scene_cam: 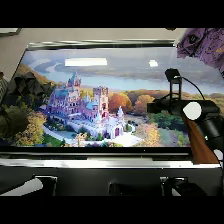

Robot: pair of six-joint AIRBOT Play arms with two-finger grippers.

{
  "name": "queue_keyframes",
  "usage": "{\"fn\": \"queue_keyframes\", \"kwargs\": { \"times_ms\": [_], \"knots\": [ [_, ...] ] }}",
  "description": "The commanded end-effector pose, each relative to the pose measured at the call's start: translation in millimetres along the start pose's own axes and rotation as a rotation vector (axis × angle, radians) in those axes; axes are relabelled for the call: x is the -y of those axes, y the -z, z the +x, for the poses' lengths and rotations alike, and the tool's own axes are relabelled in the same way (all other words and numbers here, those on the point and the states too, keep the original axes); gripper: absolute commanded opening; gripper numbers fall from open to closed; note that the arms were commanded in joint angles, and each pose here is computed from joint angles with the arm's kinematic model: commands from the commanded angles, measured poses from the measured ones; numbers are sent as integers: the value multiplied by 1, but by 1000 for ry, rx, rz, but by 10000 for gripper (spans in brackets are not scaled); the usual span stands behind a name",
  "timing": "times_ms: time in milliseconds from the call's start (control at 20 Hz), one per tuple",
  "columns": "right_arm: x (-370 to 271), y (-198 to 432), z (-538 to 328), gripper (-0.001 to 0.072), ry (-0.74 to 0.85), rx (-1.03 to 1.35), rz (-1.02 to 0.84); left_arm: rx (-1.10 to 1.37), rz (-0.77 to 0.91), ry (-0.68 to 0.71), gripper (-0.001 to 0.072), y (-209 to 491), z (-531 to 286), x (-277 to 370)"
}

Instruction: Fold the clothes and pants, and hang the long-sleeved shirts on hangers.

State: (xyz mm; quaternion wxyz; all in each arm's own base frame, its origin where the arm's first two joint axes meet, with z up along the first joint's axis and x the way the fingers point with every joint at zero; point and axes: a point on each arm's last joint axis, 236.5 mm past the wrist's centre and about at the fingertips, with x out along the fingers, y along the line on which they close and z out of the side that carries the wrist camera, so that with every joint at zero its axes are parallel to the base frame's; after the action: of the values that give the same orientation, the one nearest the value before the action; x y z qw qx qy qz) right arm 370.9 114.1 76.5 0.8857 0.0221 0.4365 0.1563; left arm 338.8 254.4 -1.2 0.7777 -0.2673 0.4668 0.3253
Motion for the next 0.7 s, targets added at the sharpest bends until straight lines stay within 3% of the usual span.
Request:
{"fn": "queue_keyframes", "kwargs": {
  "times_ms": [0,50,100,150,400,650],
  "knots": [
    [-1,-1,0,31,-3,2,1,-18,-46,-2,720,9,49,-12],
    [-1,0,0,31,-3,2,2,-43,-61,9,720,15,58,-9],
    [-1,0,0,31,-3,2,1,-65,-84,27,557,20,63,-5],
    [-1,-1,0,32,-3,2,1,-82,-105,52,33,24,63,2],
    [-1,0,-1,32,-3,1,1,-120,-43,316,15,42,10,97],
    [-2,-2,-5,32,-2,11,-4,-145,234,641,15,138,-119,260]
  ]
}}
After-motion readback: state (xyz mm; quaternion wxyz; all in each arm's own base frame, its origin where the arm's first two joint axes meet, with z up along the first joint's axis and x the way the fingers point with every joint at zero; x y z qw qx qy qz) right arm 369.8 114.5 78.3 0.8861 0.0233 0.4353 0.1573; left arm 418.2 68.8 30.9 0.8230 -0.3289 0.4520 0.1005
